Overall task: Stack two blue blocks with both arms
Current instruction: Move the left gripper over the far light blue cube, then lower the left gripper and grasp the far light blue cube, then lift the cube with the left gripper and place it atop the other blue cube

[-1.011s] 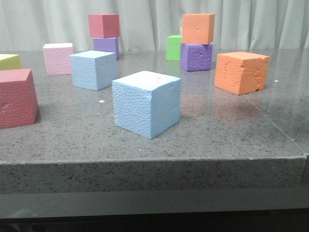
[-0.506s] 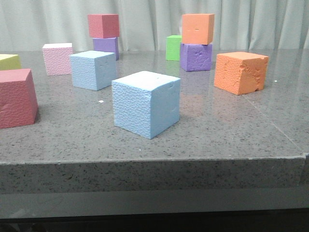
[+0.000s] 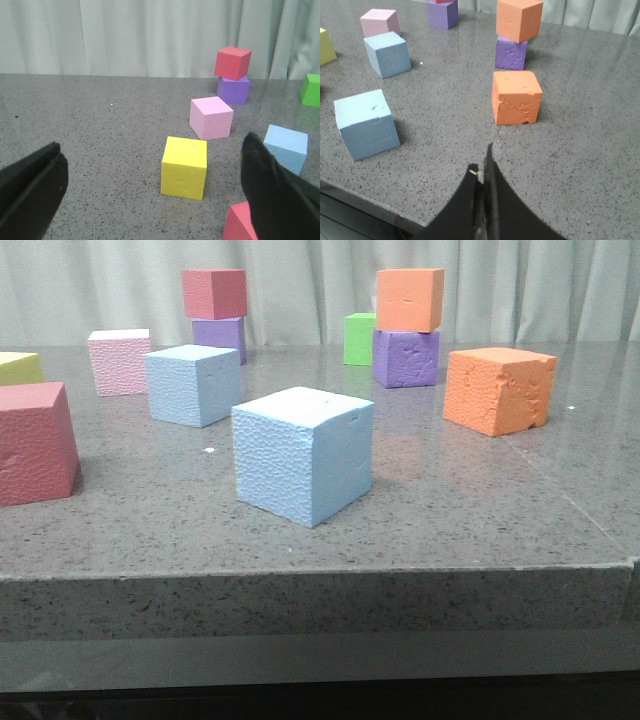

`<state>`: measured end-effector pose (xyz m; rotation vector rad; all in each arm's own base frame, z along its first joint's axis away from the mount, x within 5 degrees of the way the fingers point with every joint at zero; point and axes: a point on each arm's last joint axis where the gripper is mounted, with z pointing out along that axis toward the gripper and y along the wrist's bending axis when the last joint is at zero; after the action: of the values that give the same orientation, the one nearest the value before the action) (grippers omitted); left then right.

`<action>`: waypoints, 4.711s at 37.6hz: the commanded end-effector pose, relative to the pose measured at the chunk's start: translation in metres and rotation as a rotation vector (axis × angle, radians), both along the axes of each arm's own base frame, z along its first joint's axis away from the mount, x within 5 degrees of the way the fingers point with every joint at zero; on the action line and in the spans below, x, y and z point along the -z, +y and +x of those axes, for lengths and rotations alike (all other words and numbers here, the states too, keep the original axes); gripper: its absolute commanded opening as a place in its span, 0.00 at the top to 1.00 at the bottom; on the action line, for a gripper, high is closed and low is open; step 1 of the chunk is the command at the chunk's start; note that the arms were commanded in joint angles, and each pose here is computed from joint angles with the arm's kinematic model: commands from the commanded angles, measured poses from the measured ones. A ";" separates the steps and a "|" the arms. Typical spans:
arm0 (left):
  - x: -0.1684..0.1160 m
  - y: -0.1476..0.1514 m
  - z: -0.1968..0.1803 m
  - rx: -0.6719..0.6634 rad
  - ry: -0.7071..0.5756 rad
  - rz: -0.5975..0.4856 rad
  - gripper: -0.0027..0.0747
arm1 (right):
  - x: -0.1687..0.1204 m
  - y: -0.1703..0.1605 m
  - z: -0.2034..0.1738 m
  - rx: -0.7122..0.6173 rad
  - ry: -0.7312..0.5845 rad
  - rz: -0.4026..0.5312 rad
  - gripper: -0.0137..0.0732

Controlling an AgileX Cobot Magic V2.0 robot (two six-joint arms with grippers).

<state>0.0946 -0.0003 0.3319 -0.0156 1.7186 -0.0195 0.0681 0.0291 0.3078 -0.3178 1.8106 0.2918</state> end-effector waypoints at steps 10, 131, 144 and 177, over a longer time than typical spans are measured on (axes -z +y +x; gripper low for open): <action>-0.040 0.001 0.047 -0.001 -0.011 -0.020 0.09 | -0.017 -0.002 0.002 0.027 -0.110 0.047 0.92; -0.102 -0.174 0.234 0.672 0.733 0.156 0.63 | -0.015 -0.001 0.002 0.023 -0.093 0.041 0.92; -0.101 -0.211 0.180 0.833 0.746 0.241 0.63 | -0.015 -0.001 0.002 0.023 -0.093 0.041 0.92; -0.043 -0.255 0.158 0.907 0.786 0.360 0.62 | -0.014 -0.001 0.002 0.020 -0.083 0.038 0.92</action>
<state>0.2607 -0.2580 0.3493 1.1911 2.4429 -0.3713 0.0680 0.0290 0.3077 -0.3159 1.8057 0.2913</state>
